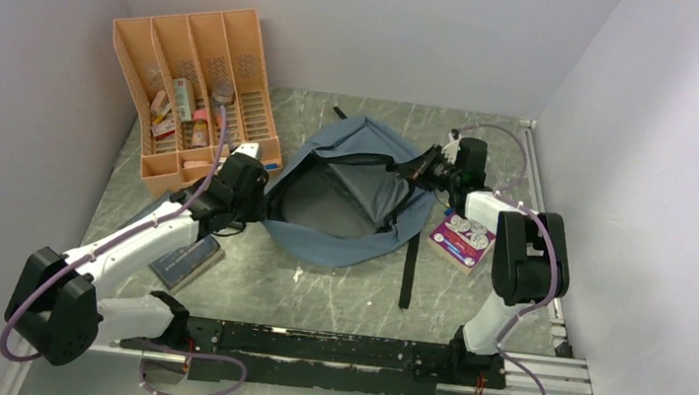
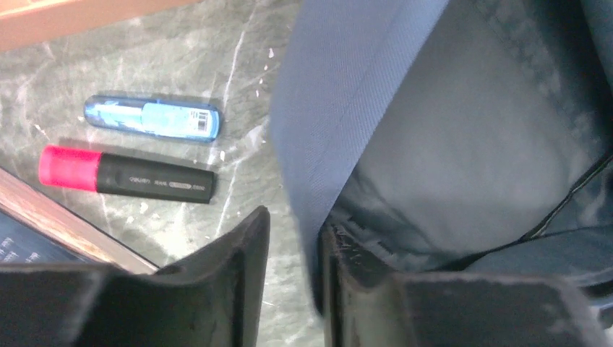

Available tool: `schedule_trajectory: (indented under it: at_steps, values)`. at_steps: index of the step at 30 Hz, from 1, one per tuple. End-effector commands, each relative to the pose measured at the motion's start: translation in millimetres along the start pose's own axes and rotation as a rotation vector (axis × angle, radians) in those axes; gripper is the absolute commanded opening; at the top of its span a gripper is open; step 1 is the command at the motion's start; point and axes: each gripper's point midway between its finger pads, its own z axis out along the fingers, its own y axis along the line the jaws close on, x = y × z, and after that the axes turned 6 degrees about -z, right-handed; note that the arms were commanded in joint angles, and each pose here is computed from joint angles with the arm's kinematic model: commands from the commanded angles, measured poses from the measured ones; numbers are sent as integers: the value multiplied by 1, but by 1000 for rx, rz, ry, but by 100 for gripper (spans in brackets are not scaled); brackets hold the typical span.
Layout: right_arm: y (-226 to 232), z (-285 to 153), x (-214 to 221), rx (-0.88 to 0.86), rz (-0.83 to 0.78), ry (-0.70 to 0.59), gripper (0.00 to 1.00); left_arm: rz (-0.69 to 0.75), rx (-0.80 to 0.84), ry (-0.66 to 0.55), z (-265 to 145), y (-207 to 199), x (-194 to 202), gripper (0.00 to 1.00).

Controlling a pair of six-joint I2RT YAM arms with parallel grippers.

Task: Pack the student bag
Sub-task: Unzip the student bag at the center of the board.

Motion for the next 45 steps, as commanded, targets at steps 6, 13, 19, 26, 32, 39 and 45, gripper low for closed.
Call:
schedule_trajectory:
  at_steps: [6,13,19,26,32,39,45]
  values:
    - [-41,8,13,74,29,29,0,53,151,-104,-31,-40,-58,75]
    - [-53,8,17,127,8,43,5,108,387,-193,-54,-105,-108,63]
    - [-55,9,19,129,4,46,8,257,589,-97,-32,-186,-71,43]
    - [-51,8,16,120,-6,40,10,326,616,33,18,-233,-4,21]
    - [-49,2,16,128,-21,33,14,305,529,4,59,-242,-9,18]
    - [-38,-11,6,152,-68,5,27,273,446,-90,96,-249,-45,16]
    - [-28,-38,-15,242,-128,-86,45,265,401,-100,134,-241,-63,14]
